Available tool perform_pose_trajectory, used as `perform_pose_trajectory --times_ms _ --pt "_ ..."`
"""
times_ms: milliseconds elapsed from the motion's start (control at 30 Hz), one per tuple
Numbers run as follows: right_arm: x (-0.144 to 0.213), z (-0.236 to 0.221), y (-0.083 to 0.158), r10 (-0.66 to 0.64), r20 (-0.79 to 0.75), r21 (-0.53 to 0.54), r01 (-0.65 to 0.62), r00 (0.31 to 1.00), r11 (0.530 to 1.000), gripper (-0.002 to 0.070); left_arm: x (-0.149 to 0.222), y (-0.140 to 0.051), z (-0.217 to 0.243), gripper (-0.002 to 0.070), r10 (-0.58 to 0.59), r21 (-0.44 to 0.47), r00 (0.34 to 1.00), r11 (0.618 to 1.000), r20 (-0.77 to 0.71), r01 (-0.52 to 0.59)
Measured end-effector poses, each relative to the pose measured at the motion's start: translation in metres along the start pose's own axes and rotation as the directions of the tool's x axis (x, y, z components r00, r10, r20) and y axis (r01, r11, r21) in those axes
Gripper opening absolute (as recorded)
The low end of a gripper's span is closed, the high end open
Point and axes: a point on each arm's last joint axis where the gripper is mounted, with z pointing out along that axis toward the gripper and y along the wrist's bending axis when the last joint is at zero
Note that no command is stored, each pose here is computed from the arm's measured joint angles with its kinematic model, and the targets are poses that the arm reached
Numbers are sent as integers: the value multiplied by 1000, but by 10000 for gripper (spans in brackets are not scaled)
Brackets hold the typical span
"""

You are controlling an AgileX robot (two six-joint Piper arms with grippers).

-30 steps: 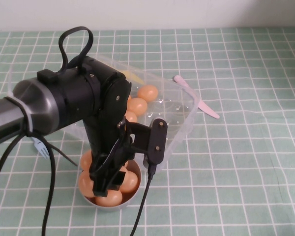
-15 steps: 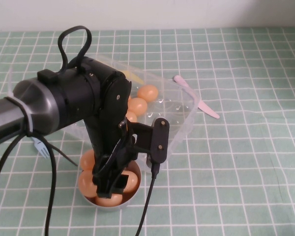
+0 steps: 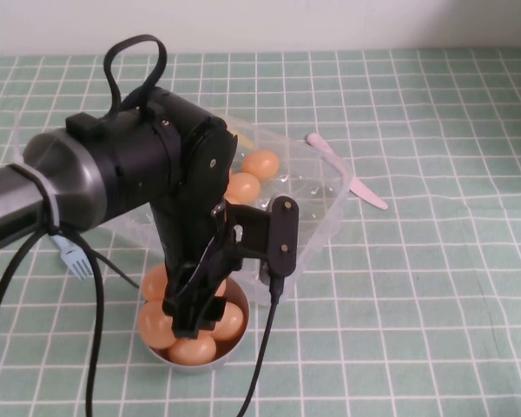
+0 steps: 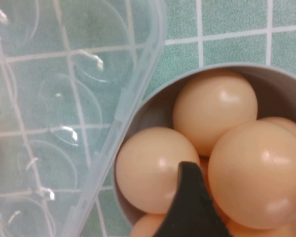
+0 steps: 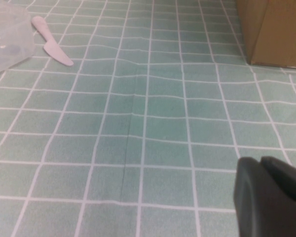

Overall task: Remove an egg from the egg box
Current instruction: Place the egg in the bowl

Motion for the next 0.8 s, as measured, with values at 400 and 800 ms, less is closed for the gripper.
perform_pose_trajectory --times_ms 400,800 --pt "0 0 0 0 0 0 0 1000 1000 -18 -8 -13 -37 420 -18 -106 999 994 -41 14" --pt "0 0 0 0 0 0 0 1000 1000 -18 11 -38 -103 24 -289 -216 944 923 158 319"
